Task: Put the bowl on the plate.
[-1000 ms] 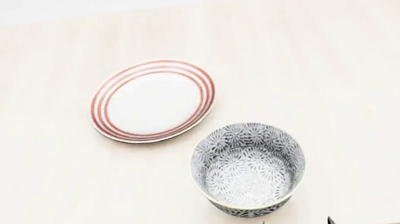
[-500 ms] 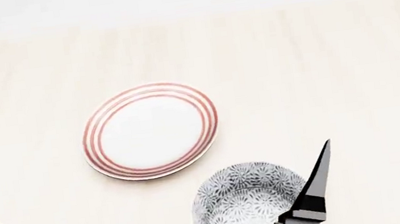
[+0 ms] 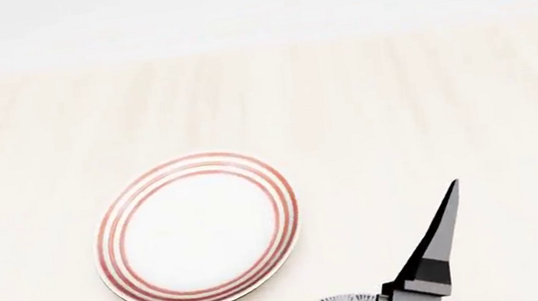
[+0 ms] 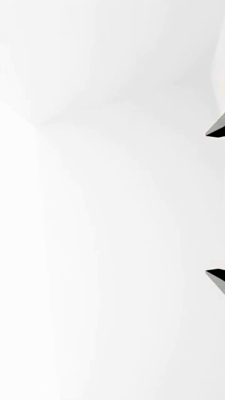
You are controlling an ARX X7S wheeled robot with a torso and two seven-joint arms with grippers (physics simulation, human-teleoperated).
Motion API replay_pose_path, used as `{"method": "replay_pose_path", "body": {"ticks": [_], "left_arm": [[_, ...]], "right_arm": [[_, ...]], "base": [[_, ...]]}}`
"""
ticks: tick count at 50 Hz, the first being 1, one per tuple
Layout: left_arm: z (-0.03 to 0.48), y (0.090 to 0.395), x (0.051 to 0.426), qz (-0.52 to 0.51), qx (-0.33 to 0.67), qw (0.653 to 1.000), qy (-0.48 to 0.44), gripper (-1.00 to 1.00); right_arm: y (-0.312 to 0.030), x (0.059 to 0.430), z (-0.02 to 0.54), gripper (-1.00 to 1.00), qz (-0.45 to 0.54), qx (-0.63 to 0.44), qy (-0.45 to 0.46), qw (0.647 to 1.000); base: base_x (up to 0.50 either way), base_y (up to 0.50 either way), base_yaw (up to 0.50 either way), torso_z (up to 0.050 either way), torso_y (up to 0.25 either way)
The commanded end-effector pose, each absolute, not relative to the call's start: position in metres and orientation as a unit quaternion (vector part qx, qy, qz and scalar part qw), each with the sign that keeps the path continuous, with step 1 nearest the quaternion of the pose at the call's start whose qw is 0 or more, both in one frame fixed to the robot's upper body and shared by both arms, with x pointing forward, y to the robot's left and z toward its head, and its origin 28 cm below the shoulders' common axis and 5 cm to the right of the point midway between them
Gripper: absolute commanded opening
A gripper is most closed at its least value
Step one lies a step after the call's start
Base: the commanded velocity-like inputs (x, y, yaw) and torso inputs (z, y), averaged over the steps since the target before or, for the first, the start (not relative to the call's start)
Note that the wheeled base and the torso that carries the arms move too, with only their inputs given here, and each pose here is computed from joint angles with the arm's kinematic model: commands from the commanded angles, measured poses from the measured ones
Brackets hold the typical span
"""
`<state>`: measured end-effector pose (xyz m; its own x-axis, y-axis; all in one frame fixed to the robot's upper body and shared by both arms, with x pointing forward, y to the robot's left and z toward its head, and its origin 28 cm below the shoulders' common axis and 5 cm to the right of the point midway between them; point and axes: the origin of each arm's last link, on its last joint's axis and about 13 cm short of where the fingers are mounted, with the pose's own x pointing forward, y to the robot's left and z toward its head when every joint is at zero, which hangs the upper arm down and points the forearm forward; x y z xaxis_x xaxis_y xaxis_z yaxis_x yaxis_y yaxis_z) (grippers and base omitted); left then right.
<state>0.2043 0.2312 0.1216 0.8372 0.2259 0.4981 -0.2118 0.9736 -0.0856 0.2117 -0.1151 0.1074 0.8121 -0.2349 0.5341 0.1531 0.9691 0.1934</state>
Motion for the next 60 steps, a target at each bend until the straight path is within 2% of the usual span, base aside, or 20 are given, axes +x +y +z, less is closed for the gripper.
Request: {"method": "replay_pose_path", "body": {"ticks": [1, 3, 6, 14, 35, 47, 60], "left_arm": [[0.115, 0.232, 0.206, 0.118, -0.01, 0.962, -0.247, 1.0], [0.113, 0.23, 0.206, 0.108, -0.008, 0.967, -0.232, 1.0], [0.101, 0.22, 0.209, 0.065, -0.021, 0.985, -0.16, 1.0], [0.083, 0.197, 0.209, -0.025, -0.068, 0.997, -0.036, 1.0], [0.093, 0.163, 0.229, -0.124, -0.132, 0.982, 0.047, 1.0], [0.105, 0.148, 0.238, -0.171, -0.207, 0.957, 0.114, 1.0], [0.097, 0.14, 0.236, -0.186, -0.211, 0.948, 0.152, 1.0]], "right_arm": [[-0.116, 0.211, 0.107, 1.0, -0.104, 0.062, -0.293, 0.948], [-0.116, 0.211, 0.107, 1.0, -0.103, 0.062, -0.292, 0.949], [-0.115, 0.211, 0.106, 1.0, -0.102, 0.061, -0.292, 0.949], [-0.115, 0.21, 0.106, 1.0, -0.099, 0.062, -0.29, 0.95], [-0.113, 0.209, 0.102, 1.0, -0.089, 0.062, -0.282, 0.953], [-0.114, 0.21, 0.101, 1.0, -0.09, 0.062, -0.277, 0.955], [-0.113, 0.21, 0.099, 1.0, -0.09, 0.062, -0.276, 0.955]], "base": [[0.0, 0.0, 0.0, 0.0, 0.0], [0.0, 0.0, 0.0, 0.0, 0.0], [0.0, 0.0, 0.0, 0.0, 0.0], [0.0, 0.0, 0.0, 0.0, 0.0], [0.0, 0.0, 0.0, 0.0, 0.0], [0.0, 0.0, 0.0, 0.0, 0.0], [0.0, 0.0, 0.0, 0.0, 0.0]]}}
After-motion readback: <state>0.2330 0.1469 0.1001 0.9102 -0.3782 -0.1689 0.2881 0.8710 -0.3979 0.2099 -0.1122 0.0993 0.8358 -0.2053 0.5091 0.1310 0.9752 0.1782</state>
